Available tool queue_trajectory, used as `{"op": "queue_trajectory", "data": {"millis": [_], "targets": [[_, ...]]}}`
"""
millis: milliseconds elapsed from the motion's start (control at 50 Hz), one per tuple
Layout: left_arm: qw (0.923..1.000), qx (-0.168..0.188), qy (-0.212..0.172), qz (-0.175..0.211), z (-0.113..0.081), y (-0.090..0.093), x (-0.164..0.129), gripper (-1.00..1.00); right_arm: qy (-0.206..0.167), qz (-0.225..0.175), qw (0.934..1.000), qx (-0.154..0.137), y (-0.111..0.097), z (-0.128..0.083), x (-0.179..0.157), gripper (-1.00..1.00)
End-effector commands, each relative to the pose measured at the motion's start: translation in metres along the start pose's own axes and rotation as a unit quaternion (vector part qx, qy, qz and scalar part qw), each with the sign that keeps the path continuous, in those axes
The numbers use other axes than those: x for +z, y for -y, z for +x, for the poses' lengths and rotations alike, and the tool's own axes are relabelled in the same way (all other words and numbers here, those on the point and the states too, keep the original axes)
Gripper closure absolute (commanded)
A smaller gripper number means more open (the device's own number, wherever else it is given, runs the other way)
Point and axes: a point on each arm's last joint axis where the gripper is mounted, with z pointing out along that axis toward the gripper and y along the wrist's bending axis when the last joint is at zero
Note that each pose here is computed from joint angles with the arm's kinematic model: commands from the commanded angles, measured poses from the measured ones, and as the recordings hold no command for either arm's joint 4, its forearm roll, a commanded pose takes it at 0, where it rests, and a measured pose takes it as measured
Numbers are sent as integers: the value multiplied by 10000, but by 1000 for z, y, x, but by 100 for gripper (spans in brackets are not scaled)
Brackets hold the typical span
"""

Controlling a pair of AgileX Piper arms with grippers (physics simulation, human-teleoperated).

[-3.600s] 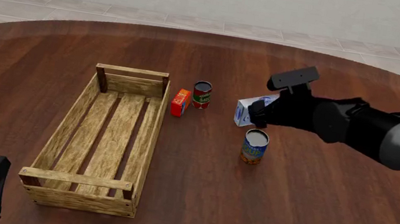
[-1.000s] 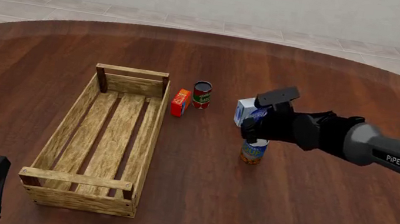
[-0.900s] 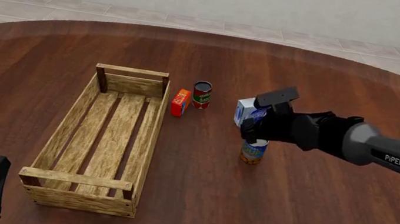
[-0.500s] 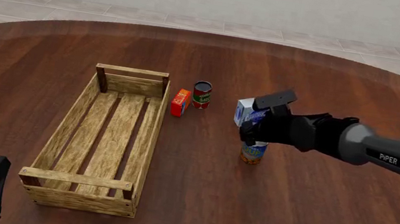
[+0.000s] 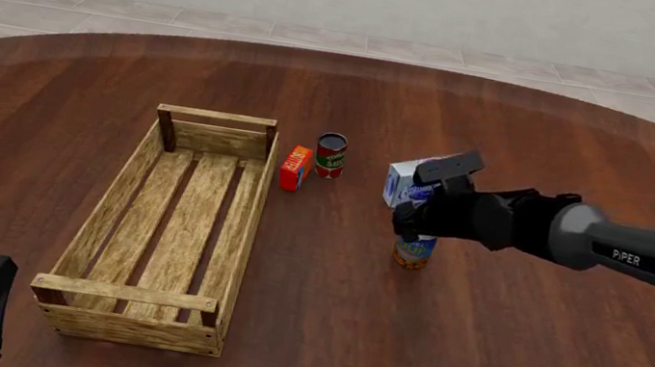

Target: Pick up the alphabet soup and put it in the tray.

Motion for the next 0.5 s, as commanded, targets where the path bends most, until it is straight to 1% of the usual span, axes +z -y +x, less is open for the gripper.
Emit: {"op": "queue_trajectory", "data": {"millis": [20, 500], "targets": [[10000, 0, 0, 0, 0, 0, 0, -100, -38, 8, 10000, 2, 1, 1, 4, -100], [10000, 0, 0, 0, 0, 0, 0, -100, -150, -58, 9999, -3, -5, 8, 17, -100]]}}
